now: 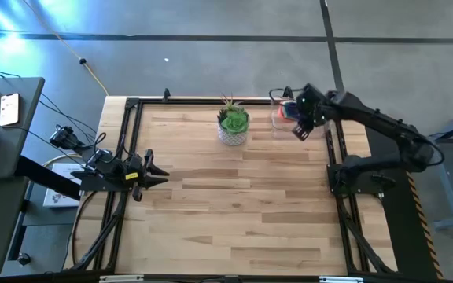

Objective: Nest measuring cups in basket
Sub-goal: Put the nested measuring cups into the transparent bin

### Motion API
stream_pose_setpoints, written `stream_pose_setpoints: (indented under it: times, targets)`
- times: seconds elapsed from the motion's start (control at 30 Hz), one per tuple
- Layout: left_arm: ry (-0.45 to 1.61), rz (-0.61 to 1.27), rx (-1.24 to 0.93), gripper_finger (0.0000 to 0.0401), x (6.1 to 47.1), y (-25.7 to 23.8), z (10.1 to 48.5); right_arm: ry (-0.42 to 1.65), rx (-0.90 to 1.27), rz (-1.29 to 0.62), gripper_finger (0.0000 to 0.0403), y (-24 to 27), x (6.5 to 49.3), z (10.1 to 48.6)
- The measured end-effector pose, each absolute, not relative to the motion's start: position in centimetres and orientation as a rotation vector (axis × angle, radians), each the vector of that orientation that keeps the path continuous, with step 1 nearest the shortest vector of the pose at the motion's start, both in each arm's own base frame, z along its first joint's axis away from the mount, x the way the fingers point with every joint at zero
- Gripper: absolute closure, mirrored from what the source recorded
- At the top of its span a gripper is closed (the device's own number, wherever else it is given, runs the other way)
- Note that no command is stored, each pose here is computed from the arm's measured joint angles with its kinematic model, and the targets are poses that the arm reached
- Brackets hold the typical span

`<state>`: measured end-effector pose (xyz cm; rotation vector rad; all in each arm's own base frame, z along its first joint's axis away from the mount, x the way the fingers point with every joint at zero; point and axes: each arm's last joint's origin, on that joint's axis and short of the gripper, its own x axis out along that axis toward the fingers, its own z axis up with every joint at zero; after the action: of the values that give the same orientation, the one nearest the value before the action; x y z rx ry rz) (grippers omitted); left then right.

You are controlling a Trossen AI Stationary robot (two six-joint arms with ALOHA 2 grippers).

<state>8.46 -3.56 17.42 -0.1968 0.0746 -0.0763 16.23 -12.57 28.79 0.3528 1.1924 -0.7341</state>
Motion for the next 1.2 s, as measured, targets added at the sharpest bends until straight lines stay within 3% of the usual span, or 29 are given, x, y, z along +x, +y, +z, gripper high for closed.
stream_pose_setpoints:
  times: [0.47, 0.7, 0.97, 1.2]
  targets:
    - [0.075, -0.076, -0.197, 0.0311, 8.5, -3.6, 17.4, 1.502, 0.291, -0.548, 0.0280, -19.8, 16.2, 22.6]
    - [0.074, -0.076, -0.197, 0.0311, 8.5, -3.6, 17.4, 1.596, 0.307, -0.475, 0.0280, -21.1, 17.1, 19.7]
    - [0.075, -0.077, -0.197, 0.0311, 8.5, -3.6, 17.4, 1.606, 0.289, -0.485, 0.0278, -21.4, 17.3, 19.3]
    - [0.075, -0.077, -0.197, 0.0311, 8.5, -3.6, 17.4, 1.613, 0.296, -0.491, 0.0149, -21.3, 17.3, 19.3]
